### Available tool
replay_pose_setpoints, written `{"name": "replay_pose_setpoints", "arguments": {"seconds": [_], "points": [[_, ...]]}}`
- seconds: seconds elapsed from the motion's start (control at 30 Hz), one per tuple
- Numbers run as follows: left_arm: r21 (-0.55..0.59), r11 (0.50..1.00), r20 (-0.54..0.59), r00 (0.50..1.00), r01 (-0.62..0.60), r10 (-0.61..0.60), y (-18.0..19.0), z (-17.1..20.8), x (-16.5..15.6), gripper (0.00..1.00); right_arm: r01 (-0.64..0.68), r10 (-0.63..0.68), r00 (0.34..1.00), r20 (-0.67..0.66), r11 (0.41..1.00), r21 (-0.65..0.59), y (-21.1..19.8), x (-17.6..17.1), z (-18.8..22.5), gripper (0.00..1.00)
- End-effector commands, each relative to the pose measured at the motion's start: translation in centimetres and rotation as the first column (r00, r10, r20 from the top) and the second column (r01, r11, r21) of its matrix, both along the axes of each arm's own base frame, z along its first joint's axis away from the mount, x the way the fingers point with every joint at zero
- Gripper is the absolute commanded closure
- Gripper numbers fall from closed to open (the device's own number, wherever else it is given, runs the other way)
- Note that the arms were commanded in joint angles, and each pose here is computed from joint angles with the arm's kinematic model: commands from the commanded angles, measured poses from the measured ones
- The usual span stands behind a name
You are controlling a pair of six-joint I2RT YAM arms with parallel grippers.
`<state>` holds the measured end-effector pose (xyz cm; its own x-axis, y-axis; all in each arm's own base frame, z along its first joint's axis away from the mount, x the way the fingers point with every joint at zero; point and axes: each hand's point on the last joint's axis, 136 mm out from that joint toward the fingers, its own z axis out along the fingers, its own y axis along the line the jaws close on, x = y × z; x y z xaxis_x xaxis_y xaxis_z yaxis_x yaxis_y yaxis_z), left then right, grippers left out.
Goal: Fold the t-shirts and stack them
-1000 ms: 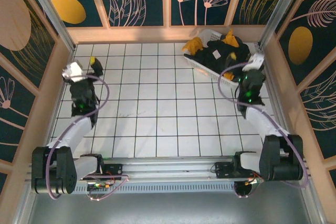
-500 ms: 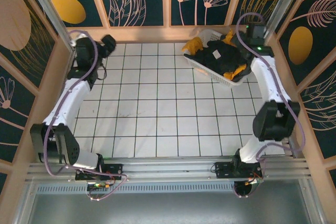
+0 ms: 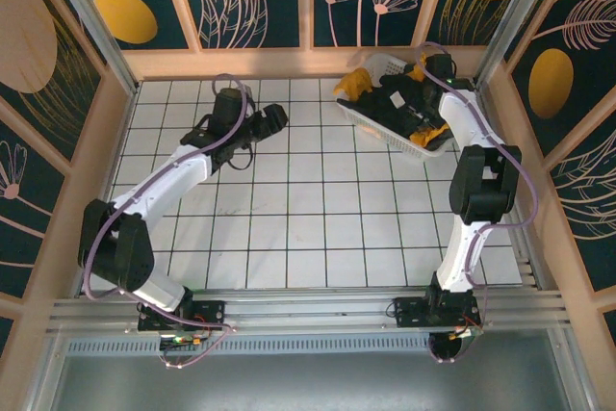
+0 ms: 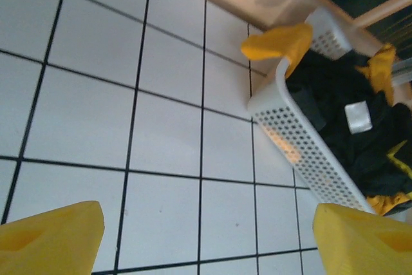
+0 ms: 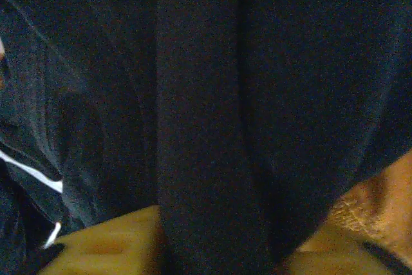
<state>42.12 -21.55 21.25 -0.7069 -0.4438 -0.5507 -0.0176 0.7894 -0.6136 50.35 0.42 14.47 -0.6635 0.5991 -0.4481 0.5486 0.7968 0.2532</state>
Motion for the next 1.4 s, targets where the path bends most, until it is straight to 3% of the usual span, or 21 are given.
{"name": "replay_pose_setpoints", "arguments": {"seconds": [0.0,0.23,0.47,0.63,0.77,0.9,1.0,1.2,1.3,1.37], "points": [[-0.029,0.999,0.009,1.0,0.017,-0.016,-1.5,0.6,0.5,0.16,-0.013,0.012,0.998,0.064,1.0,0.018,1.3,1.3,2.9,0.77],[-0.042,0.999,0.0,1.0,0.031,-0.031,-3.0,0.1,1.4,0.19,-0.038,0.042,0.976,0.216,0.999,-0.024,2.5,0.8,11.6,1.0],[-0.05,0.999,0.027,0.999,0.02,-0.019,-3.6,1.0,2.0,0.2,-0.067,0.091,0.857,0.508,0.996,-0.066,2.6,-1.1,24.3,1.0],[-0.037,0.999,0.043,0.999,-0.012,0.013,-2.4,1.8,1.2,0.21,-0.109,0.144,0.678,0.72,0.99,-0.095,3.4,-3.6,33.5,1.0],[-0.003,0.998,0.068,0.996,-0.06,0.06,-0.4,2.9,-0.2,0.2,-0.14,0.21,0.444,0.871,0.976,-0.164,4.8,-7.6,41.2,1.0],[0.056,0.989,0.109,0.986,-0.133,0.126,2.4,4.7,-1.9,0.2,-0.173,0.25,0.248,0.936,0.962,-0.211,6.0,-12.0,47.2,1.0],[0.094,0.974,0.16,0.969,-0.207,0.191,5.0,6.8,-3.3,0.19,-0.234,0.293,0.142,0.945,0.938,-0.255,7.9,-14.5,50.2,1.0],[0.123,0.924,0.25,0.913,-0.361,0.323,9.9,10.6,-6.4,0.19,-0.434,0.359,0.052,0.932,0.849,-0.303,15.7,-15.8,50.7,1.0],[0.116,0.899,0.264,0.886,-0.422,0.381,11.7,11.5,-7.7,0.18,-0.577,0.448,0.128,0.885,0.76,-0.301,23.4,-13.2,45.1,1.0],[0.114,0.883,0.266,0.871,-0.455,0.414,12.8,11.8,-8.6,0.17,-0.711,0.539,0.204,0.817,0.656,-0.255,30.8,-11.9,38.1,1.0]]}}
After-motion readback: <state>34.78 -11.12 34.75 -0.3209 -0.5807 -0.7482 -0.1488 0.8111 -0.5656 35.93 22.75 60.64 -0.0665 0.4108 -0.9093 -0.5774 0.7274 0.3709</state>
